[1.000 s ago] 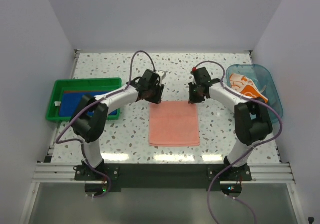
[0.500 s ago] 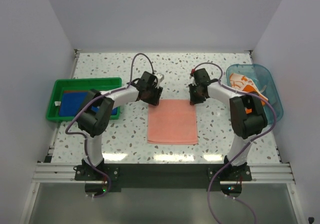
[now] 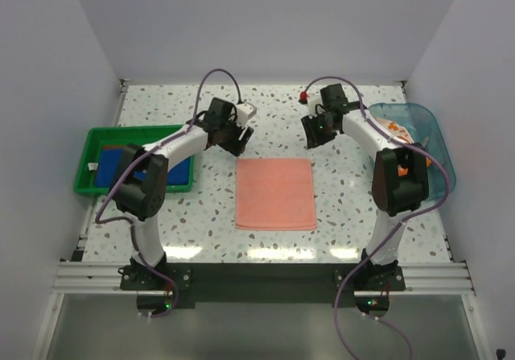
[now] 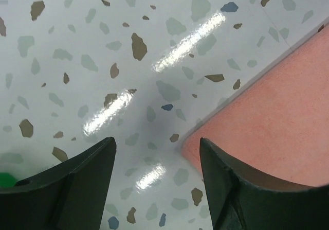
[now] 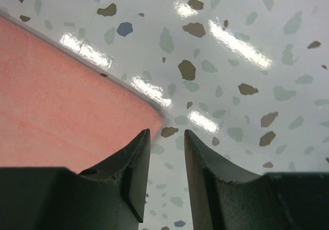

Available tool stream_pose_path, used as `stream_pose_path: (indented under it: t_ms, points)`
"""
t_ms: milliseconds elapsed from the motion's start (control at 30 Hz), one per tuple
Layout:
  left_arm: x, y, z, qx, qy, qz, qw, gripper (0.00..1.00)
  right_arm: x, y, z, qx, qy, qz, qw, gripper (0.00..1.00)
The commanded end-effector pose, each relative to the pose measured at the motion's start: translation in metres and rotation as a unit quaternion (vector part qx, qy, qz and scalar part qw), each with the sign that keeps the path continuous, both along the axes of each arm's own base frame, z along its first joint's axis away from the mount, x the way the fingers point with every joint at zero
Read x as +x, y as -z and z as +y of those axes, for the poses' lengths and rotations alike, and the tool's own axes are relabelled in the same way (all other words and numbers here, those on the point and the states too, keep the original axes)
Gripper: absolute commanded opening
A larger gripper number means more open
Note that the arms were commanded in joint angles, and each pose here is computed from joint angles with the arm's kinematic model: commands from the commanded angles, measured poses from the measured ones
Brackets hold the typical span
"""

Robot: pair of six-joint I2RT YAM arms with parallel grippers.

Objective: Fold and stack the towels
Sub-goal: Fold the towel

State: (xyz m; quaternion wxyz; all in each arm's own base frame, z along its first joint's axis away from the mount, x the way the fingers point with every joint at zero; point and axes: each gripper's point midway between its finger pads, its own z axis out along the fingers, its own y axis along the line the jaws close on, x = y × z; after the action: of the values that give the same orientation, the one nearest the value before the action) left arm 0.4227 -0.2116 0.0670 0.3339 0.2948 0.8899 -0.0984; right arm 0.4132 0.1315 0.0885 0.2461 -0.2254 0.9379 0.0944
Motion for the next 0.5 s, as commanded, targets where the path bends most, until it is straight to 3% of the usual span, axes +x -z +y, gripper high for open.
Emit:
stream_pose_path:
  t_ms: [0, 467]
  points:
    - [0.011, -0.011, -0.01, 0.007, 0.073, -0.015, 0.997, 0.72, -0.005, 0.008, 0.022, 0.028, -0.094, 0.034, 0.995, 0.37]
    - [0.004, 0.01, -0.015, 0.005, 0.129, 0.031, 0.991, 0.7, -0.006, 0.051, 0.015, -0.01, -0.145, 0.116, 0.983, 0.38]
